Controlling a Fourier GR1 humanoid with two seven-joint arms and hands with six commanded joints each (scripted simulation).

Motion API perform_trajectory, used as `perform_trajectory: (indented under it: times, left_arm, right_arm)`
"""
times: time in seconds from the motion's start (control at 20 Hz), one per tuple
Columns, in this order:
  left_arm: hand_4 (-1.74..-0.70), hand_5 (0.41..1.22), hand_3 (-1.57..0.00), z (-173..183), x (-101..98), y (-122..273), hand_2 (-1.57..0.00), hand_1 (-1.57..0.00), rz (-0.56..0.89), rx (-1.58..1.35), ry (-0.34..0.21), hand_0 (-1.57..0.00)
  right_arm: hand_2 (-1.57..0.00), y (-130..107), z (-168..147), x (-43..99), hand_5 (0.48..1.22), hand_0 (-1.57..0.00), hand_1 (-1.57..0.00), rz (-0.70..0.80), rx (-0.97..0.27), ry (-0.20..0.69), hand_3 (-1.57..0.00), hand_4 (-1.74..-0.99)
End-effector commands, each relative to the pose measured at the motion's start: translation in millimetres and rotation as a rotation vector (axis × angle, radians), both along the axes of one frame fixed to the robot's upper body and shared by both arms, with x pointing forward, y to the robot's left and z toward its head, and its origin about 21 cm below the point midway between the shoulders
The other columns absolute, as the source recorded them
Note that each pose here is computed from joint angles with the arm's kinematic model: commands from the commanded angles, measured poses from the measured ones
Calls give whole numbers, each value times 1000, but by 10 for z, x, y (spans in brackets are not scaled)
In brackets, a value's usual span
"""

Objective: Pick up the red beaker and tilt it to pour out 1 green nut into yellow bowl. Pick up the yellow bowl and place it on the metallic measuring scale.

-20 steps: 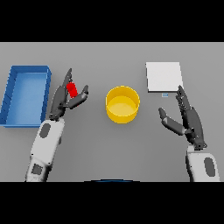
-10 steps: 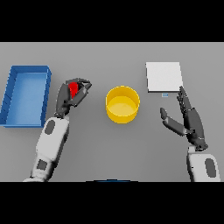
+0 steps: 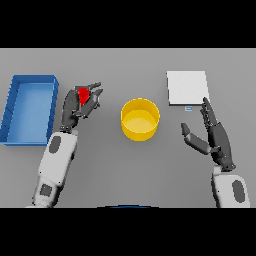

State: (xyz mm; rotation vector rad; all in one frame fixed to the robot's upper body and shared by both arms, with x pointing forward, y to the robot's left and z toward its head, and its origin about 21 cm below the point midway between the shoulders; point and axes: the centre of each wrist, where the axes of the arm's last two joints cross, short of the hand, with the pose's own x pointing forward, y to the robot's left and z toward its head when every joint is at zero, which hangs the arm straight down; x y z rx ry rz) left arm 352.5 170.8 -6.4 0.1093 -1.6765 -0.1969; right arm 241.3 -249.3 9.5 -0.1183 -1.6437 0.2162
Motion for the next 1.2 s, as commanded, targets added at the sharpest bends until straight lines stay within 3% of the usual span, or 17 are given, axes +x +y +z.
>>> perform_trajectory:
  times: [0.0, 0.15, 0.25, 0.55, 0.7, 0.85, 1.15]
  left_arm:
    - [-1500, 1211, -1529, 82, 32, 11, -1548, -1548, -4, 12, -2, -1549]
    - [-1496, 1216, -1549, 288, 32, -25, -1559, -1559, -30, 87, -45, -1560]
    - [-1584, 1181, -1557, 408, 34, -25, -1563, -1564, -45, 187, -57, -1564]
    - [-1616, 1140, -1560, 608, 166, -137, -1565, -1565, -65, 322, -37, -1565]
    - [-1677, 1123, -1565, 743, 201, -240, -1568, -1568, -126, 491, -73, -1568]
    - [-1708, 1133, -1568, 882, 258, -318, -1569, -1569, -183, 734, -112, -1569]
    - [-1732, 1190, -1570, 1039, 376, -496, -1571, -1571, -347, 1158, -124, -1571]
  right_arm:
    - [1, -13, -2, 19, 662, 1, 1, 1, -8, 1, 1, -1294]
    - [1, 6, -10, -3, 664, 1, 1, 10, -8, -22, 1, -1289]
    - [1, 23, -50, -38, 663, 1, 1, 18, -12, -24, 1, -1281]
    - [1, 33, -27, -14, 679, 1, 1, 17, -15, -15, 1, -1277]
    - [1, 30, -45, -74, 688, 1, 1, 21, 3, -11, 1, -1277]
    - [1, 67, -9, -47, 689, 1, 1, 15, 0, -3, 1, -1276]
    - [1, 21, 9, -66, 695, 1, 1, 15, -37, -9, 1, -1290]
